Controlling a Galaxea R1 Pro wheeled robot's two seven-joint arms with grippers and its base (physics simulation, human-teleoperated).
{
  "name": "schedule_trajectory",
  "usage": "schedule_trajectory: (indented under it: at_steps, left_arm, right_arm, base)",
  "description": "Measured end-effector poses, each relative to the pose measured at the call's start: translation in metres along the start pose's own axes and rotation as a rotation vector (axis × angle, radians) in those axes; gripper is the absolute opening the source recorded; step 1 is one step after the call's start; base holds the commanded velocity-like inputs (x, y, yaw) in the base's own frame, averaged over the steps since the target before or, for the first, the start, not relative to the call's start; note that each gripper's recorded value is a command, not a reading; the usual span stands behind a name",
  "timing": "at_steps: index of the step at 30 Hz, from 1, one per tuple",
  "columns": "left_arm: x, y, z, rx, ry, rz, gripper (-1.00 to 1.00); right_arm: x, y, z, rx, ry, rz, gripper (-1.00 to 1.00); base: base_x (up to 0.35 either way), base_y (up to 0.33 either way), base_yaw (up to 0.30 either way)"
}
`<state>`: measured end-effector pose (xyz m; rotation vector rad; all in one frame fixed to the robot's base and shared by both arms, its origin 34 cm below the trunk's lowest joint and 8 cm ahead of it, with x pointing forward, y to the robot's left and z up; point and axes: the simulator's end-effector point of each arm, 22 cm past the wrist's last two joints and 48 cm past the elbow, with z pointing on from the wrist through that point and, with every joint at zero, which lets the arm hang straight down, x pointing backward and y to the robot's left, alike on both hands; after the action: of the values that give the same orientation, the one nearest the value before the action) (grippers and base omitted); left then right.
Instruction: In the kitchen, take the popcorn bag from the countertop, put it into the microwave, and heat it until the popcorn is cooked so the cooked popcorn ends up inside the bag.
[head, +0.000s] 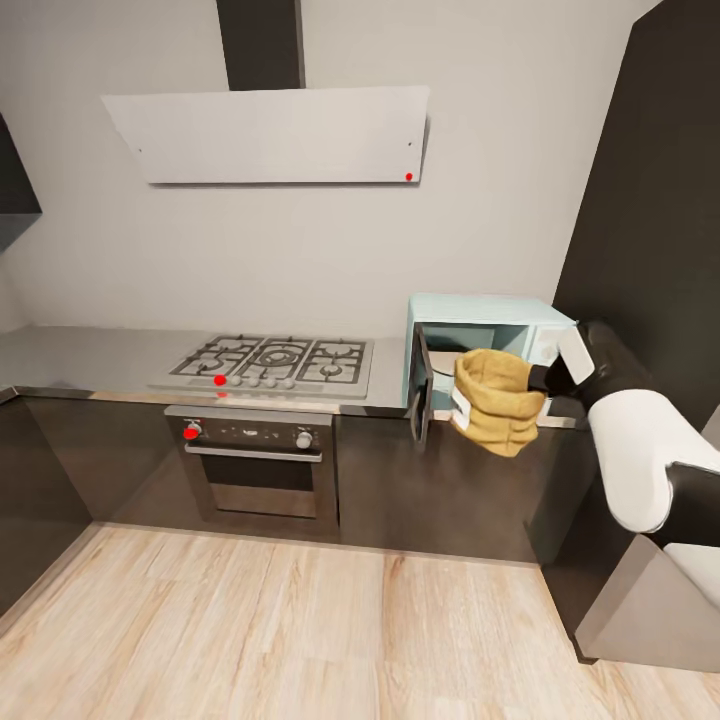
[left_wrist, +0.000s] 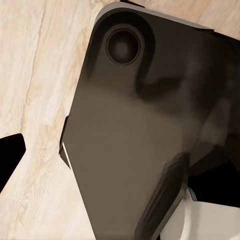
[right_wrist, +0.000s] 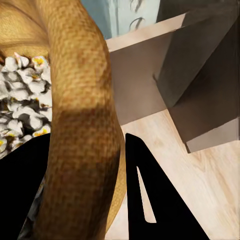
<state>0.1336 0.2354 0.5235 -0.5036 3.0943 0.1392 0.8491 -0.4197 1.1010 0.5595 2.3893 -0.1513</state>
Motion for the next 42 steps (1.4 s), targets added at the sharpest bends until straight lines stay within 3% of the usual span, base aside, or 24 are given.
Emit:
schedule_trajectory:
  at_steps: [5, 15, 19, 27, 42]
  left_arm:
    - [0.000, 0.001, 0.000, -0.002, 0.000, -0.001, 1.00]
    - [-0.002, 0.001, 0.000, -0.001, -0.004, -0.004, 1.00]
    - [-0.002, 0.001, 0.000, -0.001, -0.003, -0.003, 1.00]
    - [-0.002, 0.001, 0.000, -0.001, -0.003, -0.003, 1.00]
    - [-0.002, 0.001, 0.000, -0.001, -0.004, -0.003, 1.00]
  right_arm:
    - [-0.010, -0.002, -0.006, -0.002, -0.027, 0.009, -1.00]
    - [0.033, -0.032, 0.025, 0.091, 0.054, -0.040, -1.00]
    - [0.044, -0.035, 0.031, 0.097, 0.070, -0.045, -1.00]
    - [0.042, -0.036, 0.031, 0.093, 0.066, -0.039, -1.00]
    - [0.021, -0.045, 0.020, 0.105, 0.011, -0.024, -1.00]
  base:
    - [0.000, 0.000, 0.000]
    - [0.009, 0.000, 0.000]
    - [0.176, 0.000, 0.000]
    - [0.193, 0.000, 0.000]
    - [0.008, 0.000, 0.000]
